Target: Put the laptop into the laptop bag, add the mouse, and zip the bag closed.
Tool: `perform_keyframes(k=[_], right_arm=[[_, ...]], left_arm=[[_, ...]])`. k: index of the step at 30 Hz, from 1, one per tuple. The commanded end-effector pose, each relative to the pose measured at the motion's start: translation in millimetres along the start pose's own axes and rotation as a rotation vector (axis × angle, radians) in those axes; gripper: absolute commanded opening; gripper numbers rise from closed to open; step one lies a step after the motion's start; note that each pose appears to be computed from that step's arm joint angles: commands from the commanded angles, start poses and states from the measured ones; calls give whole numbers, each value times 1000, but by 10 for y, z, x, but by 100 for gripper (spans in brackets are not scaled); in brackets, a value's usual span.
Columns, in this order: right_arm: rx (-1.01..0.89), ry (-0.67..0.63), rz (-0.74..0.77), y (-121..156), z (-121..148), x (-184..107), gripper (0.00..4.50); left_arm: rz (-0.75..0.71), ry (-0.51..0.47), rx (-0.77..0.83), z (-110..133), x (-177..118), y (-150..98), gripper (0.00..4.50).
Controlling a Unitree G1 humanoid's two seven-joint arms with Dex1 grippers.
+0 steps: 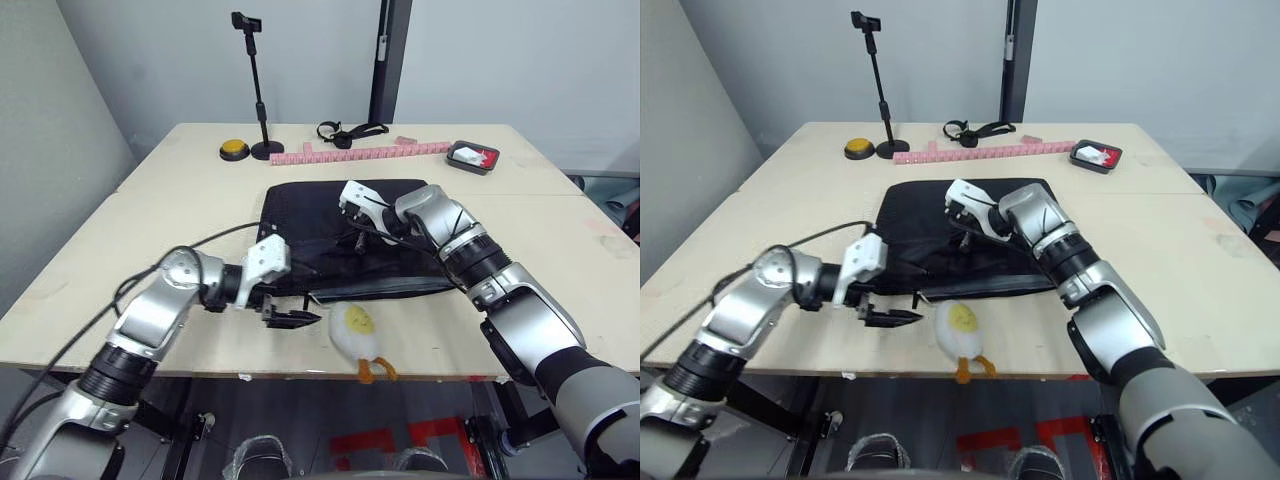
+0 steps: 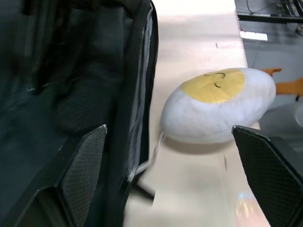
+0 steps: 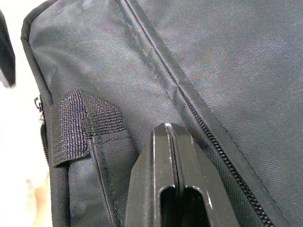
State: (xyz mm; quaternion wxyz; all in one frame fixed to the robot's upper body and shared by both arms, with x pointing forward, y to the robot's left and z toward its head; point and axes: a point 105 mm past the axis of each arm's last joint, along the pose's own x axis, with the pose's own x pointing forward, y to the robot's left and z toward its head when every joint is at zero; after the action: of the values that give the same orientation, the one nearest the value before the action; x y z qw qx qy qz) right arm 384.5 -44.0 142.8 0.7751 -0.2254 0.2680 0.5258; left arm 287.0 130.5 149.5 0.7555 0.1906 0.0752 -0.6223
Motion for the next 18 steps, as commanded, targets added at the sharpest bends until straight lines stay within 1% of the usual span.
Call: perform_keyframes(k=[1, 4, 6, 8, 11, 12, 15, 18], right_arm=[[31, 20, -47, -93, -60, -134, 0], [39, -28, -19, -24, 42, -298, 0], [53, -61, 4, 35, 102, -415, 0], [71, -103, 29, 94, 173, -525, 0], [91, -186, 26, 117, 315, -814, 0], [92, -214, 14, 109, 352, -934, 0], [47, -279, -28, 120, 347, -1281, 0], [-18, -315, -52, 173, 274, -1485, 0]], left_arm=[[25, -78, -15, 157, -249, 61, 444], [33, -99, -94, 179, -531, 65, 444], [44, -118, -116, 210, -629, 72, 444], [60, -140, -123, 244, -677, 91, 444], [66, -56, -75, 126, -709, 67, 444], [65, -42, -65, 103, -715, 60, 444], [84, -66, -60, 134, -740, 83, 444], [92, -89, -59, 182, -771, 90, 444]])
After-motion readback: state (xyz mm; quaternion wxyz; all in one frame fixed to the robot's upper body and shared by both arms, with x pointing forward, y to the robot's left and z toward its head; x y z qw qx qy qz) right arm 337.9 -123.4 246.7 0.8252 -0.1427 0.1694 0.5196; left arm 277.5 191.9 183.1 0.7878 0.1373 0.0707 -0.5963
